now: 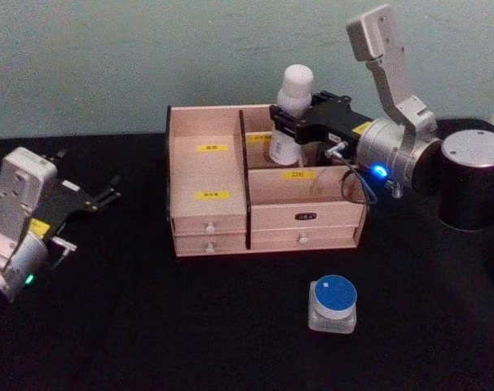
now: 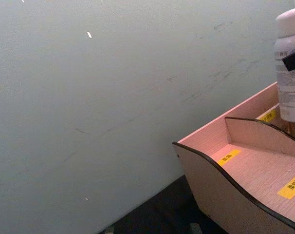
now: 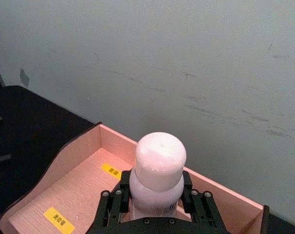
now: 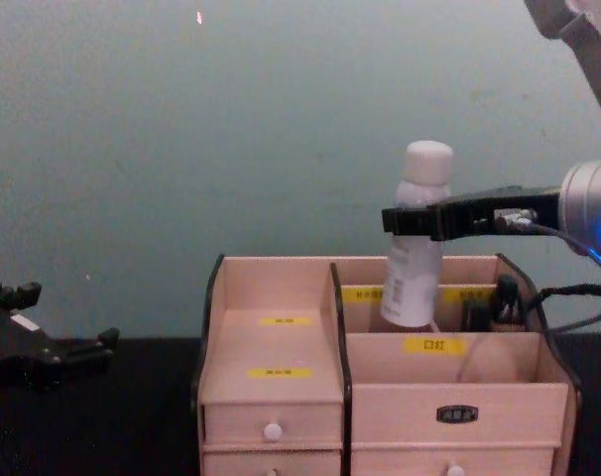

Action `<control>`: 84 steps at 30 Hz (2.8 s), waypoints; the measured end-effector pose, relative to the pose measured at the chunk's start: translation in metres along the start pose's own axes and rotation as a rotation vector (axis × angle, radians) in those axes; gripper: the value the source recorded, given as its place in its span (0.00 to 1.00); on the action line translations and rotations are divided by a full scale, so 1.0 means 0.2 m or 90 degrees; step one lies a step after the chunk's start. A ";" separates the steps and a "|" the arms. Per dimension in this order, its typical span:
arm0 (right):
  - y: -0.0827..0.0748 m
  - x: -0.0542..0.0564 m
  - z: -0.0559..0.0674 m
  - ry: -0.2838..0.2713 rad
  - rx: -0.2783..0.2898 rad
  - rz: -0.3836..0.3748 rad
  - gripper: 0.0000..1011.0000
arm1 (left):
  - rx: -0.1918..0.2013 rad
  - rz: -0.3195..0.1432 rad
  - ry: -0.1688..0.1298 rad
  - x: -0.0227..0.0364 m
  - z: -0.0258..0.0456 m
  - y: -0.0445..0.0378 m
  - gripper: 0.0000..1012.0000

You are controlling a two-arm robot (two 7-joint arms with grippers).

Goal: Pick up the facial cleanser and watermelon frost from the table and place them into the tiered storage box.

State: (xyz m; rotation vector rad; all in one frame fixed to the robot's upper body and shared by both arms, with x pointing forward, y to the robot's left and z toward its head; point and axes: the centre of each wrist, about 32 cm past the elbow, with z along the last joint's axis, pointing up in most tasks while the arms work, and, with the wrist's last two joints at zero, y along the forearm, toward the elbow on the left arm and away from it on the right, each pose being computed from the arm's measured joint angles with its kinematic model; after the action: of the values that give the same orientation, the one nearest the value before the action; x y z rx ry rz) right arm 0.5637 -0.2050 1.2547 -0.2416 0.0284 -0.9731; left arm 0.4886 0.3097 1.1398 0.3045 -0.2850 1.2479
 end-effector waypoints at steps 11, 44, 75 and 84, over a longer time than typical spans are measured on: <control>0.05 0.00 -0.02 0.002 -0.011 0.005 0.60 | 0.000 0.000 0.000 0.000 0.000 0.000 0.99; 0.13 -0.02 -0.14 -0.002 -0.060 0.002 0.60 | 0.000 0.000 0.000 0.000 0.000 0.000 0.99; 0.13 -0.01 -0.14 0.001 -0.058 0.002 0.99 | 0.000 0.000 0.000 0.000 0.000 0.000 0.99; 0.06 -0.02 -0.10 0.000 -0.026 -0.001 0.99 | 0.000 0.000 0.000 0.000 0.000 0.000 0.99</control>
State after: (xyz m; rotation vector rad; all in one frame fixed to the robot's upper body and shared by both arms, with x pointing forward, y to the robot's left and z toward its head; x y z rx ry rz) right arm 0.5678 -0.1992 1.2318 -0.2795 0.0478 -0.9746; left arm 0.4886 0.3097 1.1398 0.3045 -0.2850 1.2480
